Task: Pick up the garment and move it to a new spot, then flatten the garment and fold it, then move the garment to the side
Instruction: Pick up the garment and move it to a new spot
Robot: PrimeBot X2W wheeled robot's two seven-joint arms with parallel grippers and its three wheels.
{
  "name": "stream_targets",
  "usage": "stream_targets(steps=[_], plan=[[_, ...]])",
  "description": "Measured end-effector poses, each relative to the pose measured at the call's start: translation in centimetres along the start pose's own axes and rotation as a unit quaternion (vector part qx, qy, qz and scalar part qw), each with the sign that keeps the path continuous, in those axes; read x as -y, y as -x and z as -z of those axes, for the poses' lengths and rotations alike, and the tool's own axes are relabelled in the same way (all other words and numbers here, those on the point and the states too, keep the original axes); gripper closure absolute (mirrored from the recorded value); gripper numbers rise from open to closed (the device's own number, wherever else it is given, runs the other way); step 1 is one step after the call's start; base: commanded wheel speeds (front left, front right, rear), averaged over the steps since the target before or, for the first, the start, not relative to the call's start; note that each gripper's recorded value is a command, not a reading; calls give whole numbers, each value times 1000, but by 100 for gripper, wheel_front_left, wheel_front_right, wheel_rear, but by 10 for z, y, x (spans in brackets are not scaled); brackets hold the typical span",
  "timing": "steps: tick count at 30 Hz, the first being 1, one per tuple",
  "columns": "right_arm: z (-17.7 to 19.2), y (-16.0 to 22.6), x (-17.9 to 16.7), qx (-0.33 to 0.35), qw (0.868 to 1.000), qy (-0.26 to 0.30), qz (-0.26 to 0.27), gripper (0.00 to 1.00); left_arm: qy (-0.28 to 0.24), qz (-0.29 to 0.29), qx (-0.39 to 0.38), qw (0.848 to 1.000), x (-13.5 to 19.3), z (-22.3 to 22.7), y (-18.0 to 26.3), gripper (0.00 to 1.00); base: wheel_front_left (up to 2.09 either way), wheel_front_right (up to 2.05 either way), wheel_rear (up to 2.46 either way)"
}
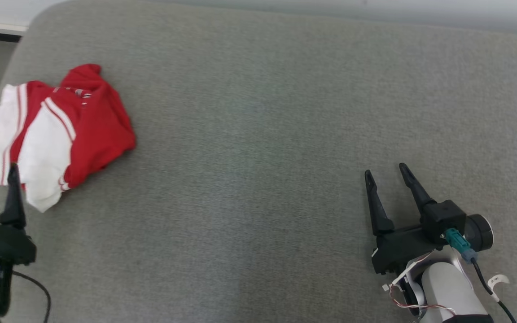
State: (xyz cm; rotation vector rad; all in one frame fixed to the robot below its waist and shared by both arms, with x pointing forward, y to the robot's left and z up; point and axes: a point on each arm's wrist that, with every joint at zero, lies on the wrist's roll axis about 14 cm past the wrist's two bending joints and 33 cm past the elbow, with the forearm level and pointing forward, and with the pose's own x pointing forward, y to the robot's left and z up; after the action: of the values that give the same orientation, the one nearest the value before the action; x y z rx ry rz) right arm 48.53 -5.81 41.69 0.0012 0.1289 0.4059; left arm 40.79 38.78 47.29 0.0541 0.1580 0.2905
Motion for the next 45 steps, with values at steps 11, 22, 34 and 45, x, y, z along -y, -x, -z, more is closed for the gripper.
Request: stream_targets(steps=[11,22,34,45], plan=[[16,11,45,-19,999,16,46,0,16,19,-105,994,20,49,-41,0,0,0,0],[22,24,66,-29,997,15,75,0,52,-12,-198,979,27,101,-45,81,0,0,0],[9,39,64,-19,996,-5,91,0,37,63,-134,988,68,44,-69,100,0,0,0],[-2,67,81,-5,990,-27,135,0,26,238,10,971,197,-48,-84,100,0,0,0]])
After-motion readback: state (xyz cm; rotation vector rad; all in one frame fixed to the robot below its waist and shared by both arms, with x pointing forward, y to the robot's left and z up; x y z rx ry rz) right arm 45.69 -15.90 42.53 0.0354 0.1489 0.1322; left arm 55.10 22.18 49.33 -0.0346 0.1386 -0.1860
